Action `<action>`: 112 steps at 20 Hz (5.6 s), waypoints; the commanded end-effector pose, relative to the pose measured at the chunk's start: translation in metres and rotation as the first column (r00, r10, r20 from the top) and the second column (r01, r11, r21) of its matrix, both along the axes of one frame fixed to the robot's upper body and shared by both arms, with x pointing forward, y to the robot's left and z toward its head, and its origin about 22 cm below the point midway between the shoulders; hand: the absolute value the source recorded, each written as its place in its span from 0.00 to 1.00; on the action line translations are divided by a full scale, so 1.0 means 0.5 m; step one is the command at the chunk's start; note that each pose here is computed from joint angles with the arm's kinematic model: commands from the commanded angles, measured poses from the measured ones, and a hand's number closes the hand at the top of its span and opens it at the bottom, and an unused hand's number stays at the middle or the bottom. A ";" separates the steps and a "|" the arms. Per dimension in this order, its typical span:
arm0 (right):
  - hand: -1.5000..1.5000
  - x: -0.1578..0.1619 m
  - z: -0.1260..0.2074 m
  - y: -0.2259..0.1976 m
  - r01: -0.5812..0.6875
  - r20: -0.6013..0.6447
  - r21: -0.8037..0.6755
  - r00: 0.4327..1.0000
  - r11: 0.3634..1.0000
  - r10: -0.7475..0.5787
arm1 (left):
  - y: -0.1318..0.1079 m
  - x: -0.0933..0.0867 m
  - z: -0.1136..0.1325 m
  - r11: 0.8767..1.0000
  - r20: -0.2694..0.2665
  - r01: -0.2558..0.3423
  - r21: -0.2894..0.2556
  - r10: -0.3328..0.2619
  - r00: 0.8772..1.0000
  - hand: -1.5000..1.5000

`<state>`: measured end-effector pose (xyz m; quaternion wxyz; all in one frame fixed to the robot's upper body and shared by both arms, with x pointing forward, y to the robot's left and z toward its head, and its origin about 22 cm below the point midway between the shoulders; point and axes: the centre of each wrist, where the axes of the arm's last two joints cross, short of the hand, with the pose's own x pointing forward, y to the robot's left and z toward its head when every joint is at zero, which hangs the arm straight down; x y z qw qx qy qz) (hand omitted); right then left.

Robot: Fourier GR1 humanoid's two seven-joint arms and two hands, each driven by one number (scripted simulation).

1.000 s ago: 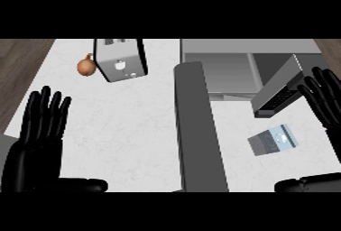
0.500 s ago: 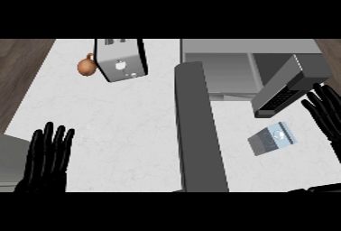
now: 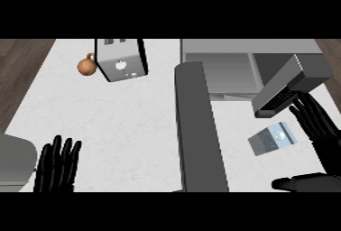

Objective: Pick up the milk, place it into the microwave and close the microwave

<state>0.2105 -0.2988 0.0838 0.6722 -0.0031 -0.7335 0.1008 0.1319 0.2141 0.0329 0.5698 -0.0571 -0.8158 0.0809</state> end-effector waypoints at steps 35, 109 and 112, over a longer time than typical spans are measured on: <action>0.00 0.064 -0.328 -0.155 0.140 0.010 -0.117 0.990 0.983 -0.139 | 0.027 -0.085 -0.039 1.000 0.014 -0.024 -0.008 0.025 1.000 0.00; 1.00 0.028 -0.250 0.104 0.076 0.288 0.309 0.943 0.948 -0.169 | 0.036 -0.168 -0.056 0.999 -0.007 -0.010 -0.043 0.010 1.000 0.00; 1.00 0.087 -0.205 0.145 0.124 0.306 0.282 0.928 0.951 -0.212 | 0.053 -0.145 -0.058 0.999 -0.012 -0.011 -0.034 0.011 1.000 0.00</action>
